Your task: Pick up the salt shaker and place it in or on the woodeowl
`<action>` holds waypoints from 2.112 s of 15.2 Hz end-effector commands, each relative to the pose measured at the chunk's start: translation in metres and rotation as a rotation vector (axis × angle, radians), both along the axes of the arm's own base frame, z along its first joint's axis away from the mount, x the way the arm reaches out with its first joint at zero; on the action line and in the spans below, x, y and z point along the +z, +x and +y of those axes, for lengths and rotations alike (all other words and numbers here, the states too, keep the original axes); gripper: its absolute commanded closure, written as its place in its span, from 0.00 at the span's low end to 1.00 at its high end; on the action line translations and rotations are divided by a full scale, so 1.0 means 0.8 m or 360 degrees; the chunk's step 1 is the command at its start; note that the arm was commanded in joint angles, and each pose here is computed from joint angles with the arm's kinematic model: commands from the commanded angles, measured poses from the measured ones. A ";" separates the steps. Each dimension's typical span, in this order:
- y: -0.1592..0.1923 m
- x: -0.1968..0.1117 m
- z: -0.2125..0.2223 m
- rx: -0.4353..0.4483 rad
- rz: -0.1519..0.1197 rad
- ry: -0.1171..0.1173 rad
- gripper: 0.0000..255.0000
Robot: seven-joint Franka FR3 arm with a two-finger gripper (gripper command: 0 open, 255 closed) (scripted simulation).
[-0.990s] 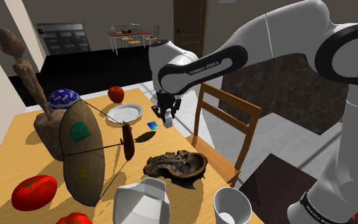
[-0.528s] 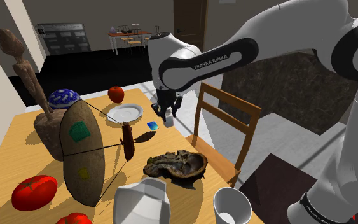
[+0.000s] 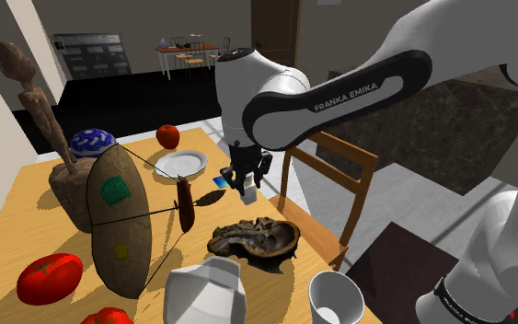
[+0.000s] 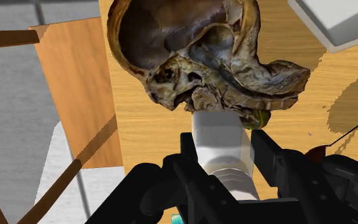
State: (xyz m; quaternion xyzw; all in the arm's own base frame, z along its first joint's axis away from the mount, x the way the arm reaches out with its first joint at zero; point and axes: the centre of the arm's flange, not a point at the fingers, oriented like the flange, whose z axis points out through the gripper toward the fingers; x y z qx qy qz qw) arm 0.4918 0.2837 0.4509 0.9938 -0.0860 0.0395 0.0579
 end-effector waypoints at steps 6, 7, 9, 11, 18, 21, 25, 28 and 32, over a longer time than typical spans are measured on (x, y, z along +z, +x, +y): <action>-0.029 -0.030 0.019 -0.0002 0.0000 -0.0001 1.00; -0.029 -0.037 0.019 -0.0002 0.0000 -0.0001 1.00; -0.029 -0.050 0.019 -0.0002 0.0000 -0.0001 1.00; -0.029 -0.063 0.019 -0.0002 0.0000 -0.0001 1.00; -0.029 -0.102 0.019 -0.0002 0.0000 -0.0001 1.00; -0.029 -0.102 0.019 -0.0002 0.0000 -0.0001 1.00; -0.029 -0.102 0.019 -0.0002 0.0000 -0.0001 0.00; -0.029 -0.102 0.019 -0.0002 0.0000 -0.0001 0.00; -0.031 -0.069 0.023 -0.0002 0.0000 -0.0001 0.00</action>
